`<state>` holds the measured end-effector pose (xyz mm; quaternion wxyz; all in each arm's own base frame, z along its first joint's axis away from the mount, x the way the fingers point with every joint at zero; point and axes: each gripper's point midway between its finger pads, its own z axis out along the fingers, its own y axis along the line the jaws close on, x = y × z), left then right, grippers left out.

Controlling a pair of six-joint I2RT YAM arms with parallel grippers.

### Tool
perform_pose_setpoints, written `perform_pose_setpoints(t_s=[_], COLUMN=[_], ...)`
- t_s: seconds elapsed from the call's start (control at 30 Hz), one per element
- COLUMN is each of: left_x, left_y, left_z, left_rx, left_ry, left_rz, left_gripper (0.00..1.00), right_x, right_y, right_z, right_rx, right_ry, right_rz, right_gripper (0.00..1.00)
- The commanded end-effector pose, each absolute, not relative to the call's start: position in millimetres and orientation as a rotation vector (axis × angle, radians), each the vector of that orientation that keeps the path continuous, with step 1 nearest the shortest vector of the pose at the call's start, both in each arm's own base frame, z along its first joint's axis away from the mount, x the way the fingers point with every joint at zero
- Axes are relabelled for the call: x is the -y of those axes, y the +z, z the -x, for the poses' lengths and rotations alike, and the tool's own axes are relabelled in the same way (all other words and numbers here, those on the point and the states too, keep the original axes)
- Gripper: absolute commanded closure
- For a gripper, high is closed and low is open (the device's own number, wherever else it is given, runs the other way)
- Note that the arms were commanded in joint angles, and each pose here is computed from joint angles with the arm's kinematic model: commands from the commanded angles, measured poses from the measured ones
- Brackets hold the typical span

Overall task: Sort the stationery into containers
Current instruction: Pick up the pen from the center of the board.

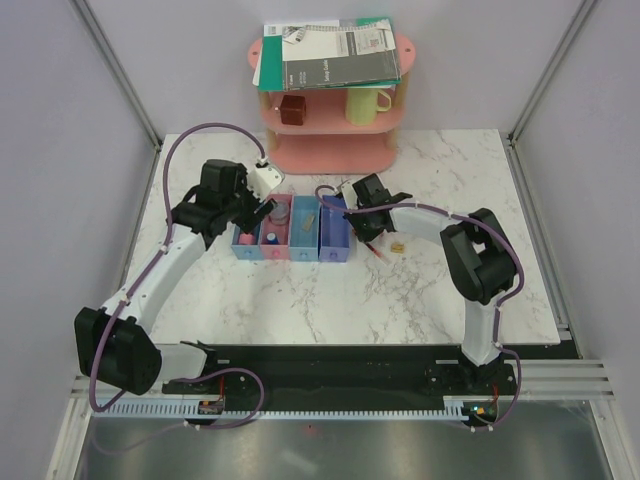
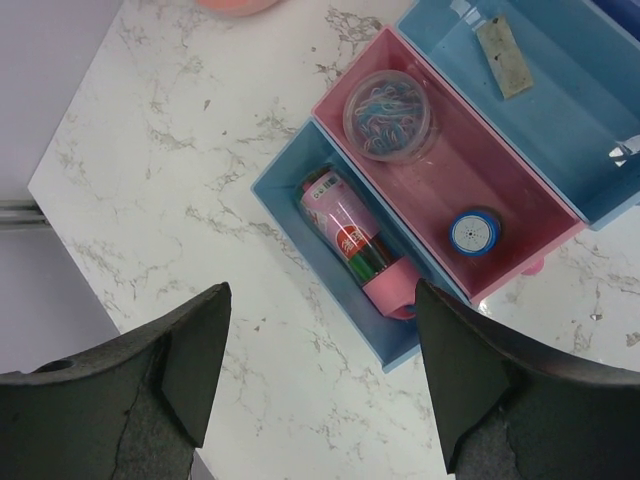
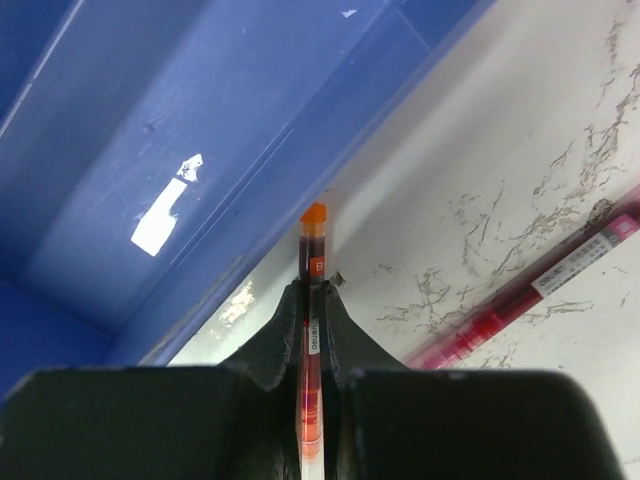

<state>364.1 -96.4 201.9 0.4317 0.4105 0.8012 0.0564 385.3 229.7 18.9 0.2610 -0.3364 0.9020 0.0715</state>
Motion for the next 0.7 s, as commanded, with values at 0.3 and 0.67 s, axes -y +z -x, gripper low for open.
perform_pose_setpoints(t_s=[0.3,0.67], left_x=[95.9,96.7], left_y=[249.8,249.0], left_z=[-370.0,-344.0], left_rx=[-1.909,-1.901], left_ry=[0.192,0.143], left_rz=[-1.027,-1.093], left_gripper=[0.19,0.18], right_x=[-199.5,-219.2], right_y=[20.0,160.5], right_z=[-340.9,-384.6], right_rx=[-2.575,-2.312], right_ry=[0.204,0.377], right_rz=[0.936,0.702], right_gripper=[1.00,1.00])
